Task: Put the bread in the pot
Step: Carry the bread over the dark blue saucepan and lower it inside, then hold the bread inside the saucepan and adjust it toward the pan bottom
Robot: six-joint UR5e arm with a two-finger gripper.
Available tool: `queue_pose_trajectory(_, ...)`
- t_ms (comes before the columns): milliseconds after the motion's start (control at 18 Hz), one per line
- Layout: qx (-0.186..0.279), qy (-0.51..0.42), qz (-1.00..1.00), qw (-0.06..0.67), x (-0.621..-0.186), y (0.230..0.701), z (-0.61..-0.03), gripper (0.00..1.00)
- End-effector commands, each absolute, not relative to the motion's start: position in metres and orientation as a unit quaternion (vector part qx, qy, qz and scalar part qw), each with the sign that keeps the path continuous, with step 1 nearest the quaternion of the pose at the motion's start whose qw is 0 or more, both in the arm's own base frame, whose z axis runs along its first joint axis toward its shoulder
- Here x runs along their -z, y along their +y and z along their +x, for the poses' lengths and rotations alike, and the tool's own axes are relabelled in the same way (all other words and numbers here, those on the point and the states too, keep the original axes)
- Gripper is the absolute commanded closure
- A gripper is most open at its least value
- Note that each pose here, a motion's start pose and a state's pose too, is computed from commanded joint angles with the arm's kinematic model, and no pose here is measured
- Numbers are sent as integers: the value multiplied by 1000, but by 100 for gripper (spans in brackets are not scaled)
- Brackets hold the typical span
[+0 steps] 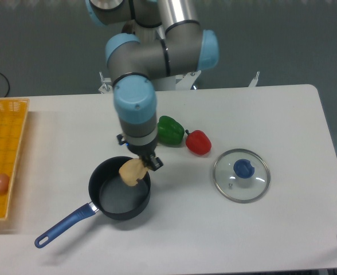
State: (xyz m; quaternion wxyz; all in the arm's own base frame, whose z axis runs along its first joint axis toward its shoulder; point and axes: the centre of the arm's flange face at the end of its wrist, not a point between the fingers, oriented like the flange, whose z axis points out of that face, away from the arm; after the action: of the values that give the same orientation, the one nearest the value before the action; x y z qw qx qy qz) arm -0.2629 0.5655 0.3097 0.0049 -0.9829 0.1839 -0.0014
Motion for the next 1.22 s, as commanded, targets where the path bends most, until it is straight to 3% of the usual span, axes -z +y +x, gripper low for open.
queue_pose_trajectory(1000, 5, 171, -985, -3, -270, 582, -243, 75)
queue_pose_trajectory(1056, 4, 170, -985, -2, -270, 582, -244, 73)
queue_pose_trajectory(1222, 4, 171, -985, -2, -269, 582, -244, 48)
